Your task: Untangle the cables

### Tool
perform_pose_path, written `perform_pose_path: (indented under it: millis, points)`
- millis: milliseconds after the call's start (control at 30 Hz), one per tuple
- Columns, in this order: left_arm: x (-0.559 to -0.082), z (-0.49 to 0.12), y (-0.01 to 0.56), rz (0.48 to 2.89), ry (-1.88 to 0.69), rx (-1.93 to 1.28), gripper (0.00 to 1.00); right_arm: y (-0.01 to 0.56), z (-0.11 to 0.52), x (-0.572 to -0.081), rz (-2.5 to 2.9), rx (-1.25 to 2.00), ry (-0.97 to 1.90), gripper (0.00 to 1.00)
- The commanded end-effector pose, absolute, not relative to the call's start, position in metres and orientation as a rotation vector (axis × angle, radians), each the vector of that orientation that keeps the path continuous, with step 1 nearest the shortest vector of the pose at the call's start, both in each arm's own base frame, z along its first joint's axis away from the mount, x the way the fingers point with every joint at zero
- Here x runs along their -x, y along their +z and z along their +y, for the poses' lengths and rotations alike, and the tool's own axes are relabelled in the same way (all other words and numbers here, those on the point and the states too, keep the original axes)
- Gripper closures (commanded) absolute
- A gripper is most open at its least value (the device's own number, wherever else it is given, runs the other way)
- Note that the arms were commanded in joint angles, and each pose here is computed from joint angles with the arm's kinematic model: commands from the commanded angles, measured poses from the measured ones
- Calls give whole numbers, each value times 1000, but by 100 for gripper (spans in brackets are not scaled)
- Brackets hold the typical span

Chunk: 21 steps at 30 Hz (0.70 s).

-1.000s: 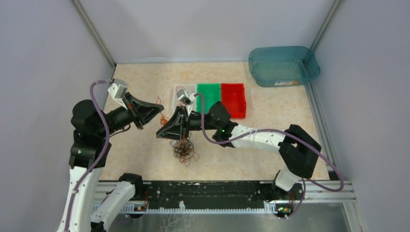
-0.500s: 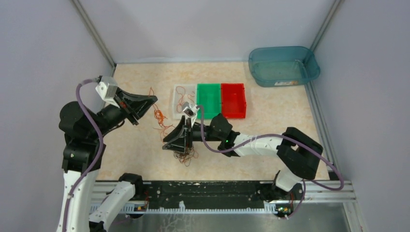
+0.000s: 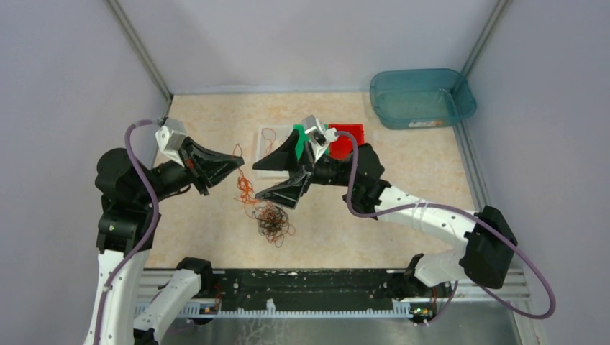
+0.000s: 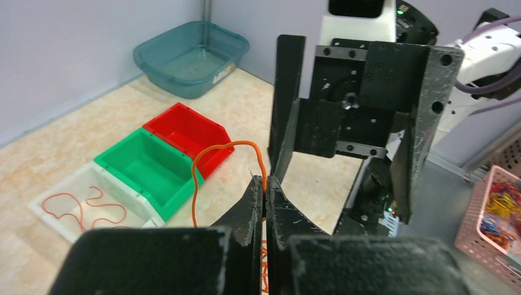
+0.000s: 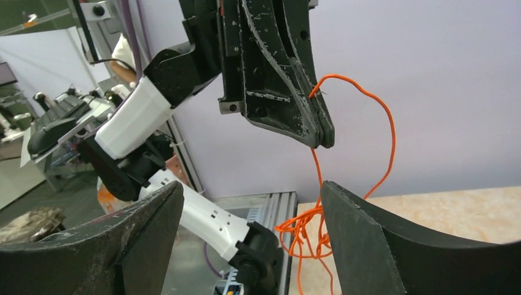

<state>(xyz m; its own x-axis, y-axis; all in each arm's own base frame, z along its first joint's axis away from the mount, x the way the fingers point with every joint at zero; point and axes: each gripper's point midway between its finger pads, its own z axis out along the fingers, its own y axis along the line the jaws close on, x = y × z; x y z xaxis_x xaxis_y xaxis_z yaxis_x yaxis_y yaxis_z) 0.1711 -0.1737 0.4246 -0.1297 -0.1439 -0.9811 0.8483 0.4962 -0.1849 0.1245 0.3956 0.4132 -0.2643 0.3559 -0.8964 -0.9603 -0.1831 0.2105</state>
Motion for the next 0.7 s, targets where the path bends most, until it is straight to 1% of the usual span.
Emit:
perform_pose_path:
  millis: [0,133,333,433,533,667]
  points:
    - [-153,-183,420,1459,-1071,-731,100,417,401,-115,952,975,1713,17]
    - [-152,-184,417,1463,-1082,-736,100,422,406,-110,912,1008,1783,21]
    - [-156,-183,415,1465,-1075,-725,100,423,413,-104,878,1026,1889,33]
    - [-156,-184,414,1469,-1080,-723,100,421,419,-106,880,1026,1900,37]
    - [-158,-183,415,1466,-1066,-714,100,418,427,-104,893,1042,1900,45]
    - [-162,-181,420,1456,-1039,-699,100,406,436,-102,926,1039,1913,62]
